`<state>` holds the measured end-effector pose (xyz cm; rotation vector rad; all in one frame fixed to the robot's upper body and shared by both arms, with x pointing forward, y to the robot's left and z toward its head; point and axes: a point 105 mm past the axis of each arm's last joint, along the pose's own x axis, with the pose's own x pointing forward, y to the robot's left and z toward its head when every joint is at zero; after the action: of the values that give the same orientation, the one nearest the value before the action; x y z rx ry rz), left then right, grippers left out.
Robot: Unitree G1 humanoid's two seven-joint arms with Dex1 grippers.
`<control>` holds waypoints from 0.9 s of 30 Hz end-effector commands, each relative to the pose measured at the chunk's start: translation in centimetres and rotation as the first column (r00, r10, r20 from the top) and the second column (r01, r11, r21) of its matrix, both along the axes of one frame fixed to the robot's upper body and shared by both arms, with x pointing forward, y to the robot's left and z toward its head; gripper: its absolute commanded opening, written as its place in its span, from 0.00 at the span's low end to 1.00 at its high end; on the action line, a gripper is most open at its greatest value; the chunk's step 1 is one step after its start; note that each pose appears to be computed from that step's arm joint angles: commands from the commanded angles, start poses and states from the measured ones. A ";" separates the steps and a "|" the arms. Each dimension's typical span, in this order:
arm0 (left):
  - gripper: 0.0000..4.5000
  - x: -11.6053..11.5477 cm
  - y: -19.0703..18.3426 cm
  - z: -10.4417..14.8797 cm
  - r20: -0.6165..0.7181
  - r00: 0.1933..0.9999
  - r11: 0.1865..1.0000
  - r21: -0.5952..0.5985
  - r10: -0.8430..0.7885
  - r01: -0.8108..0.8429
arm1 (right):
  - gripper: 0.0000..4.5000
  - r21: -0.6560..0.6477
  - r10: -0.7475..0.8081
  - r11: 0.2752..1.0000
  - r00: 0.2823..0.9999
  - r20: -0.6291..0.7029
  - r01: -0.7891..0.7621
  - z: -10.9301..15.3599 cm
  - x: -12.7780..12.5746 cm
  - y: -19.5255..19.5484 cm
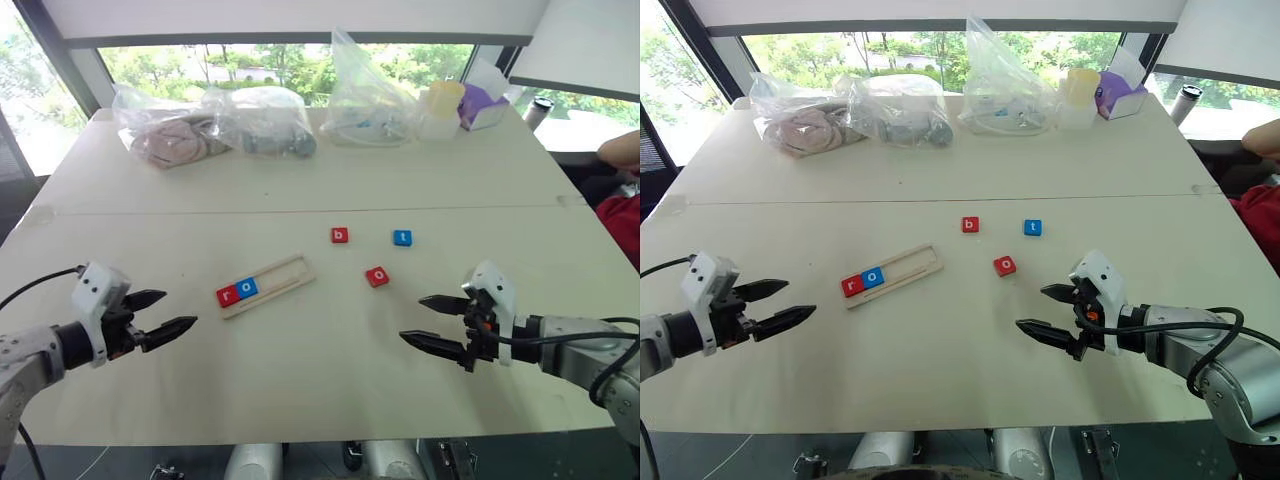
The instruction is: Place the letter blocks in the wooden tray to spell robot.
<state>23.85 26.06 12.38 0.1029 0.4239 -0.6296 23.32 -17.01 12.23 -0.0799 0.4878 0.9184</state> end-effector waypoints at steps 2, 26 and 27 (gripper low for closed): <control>1.00 -0.1 -0.8 0.5 0.005 0.999 0.999 -0.015 -0.035 0.035 | 0.99 0.000 0.026 1.000 0.999 0.028 -0.026 0.7 -0.2 0.5; 1.00 2.4 -1.9 -0.5 -0.080 0.946 0.923 0.209 -0.314 0.324 | 0.99 0.020 0.292 0.956 0.956 0.022 -0.293 2.5 -1.2 5.9; 1.00 2.8 -2.1 -0.7 -0.079 0.944 0.922 0.203 -0.322 0.331 | 0.99 0.020 0.302 0.953 0.953 0.022 -0.303 2.5 -1.4 6.2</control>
<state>26.18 24.05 11.36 0.3366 0.5442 -0.9031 22.58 -11.68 14.07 -0.1258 0.4843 1.1809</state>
